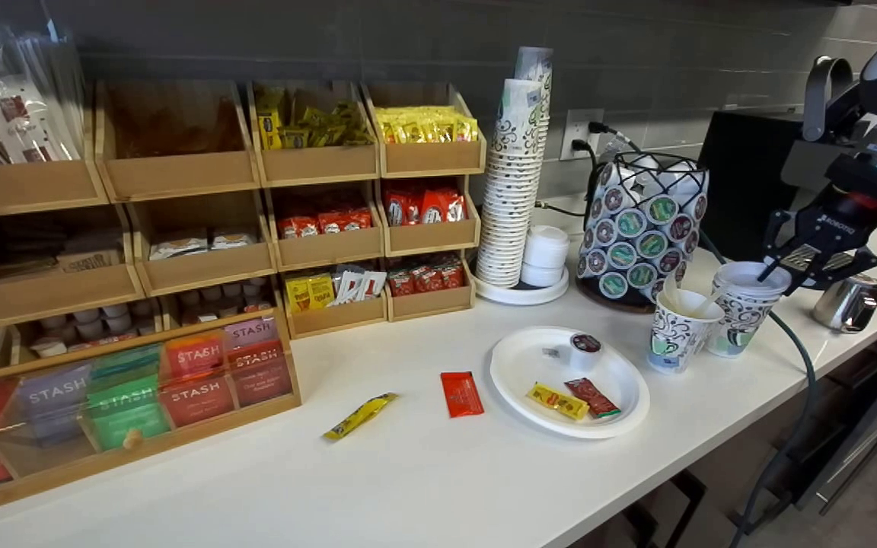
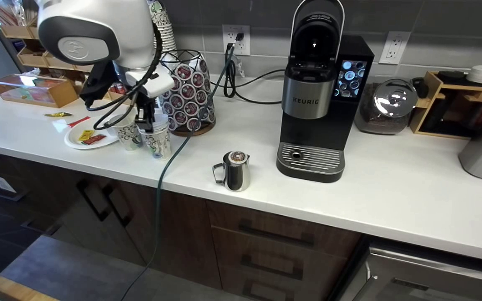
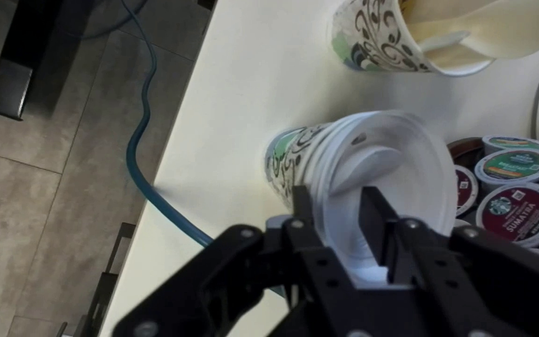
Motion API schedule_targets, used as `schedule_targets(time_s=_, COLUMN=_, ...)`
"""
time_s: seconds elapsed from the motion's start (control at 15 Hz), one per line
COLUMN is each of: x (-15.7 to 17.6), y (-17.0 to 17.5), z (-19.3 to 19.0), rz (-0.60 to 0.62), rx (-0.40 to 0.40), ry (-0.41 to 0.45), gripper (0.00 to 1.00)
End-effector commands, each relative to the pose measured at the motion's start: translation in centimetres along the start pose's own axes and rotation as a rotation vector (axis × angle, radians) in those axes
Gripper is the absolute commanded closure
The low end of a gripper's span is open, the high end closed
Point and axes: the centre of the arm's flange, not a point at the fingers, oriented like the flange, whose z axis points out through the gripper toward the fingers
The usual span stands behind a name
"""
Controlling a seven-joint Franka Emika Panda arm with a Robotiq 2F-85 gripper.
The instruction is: Remove the lid of the styrofoam cup and put it on the white plate
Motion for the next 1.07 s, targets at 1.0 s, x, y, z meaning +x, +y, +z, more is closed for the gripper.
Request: schedule_targets(time_s=1.0, x=-17.4, y=-9.4, z=-8.4, rz=-0.555, rx=-0.008, ry=-0.036, gripper=0.98)
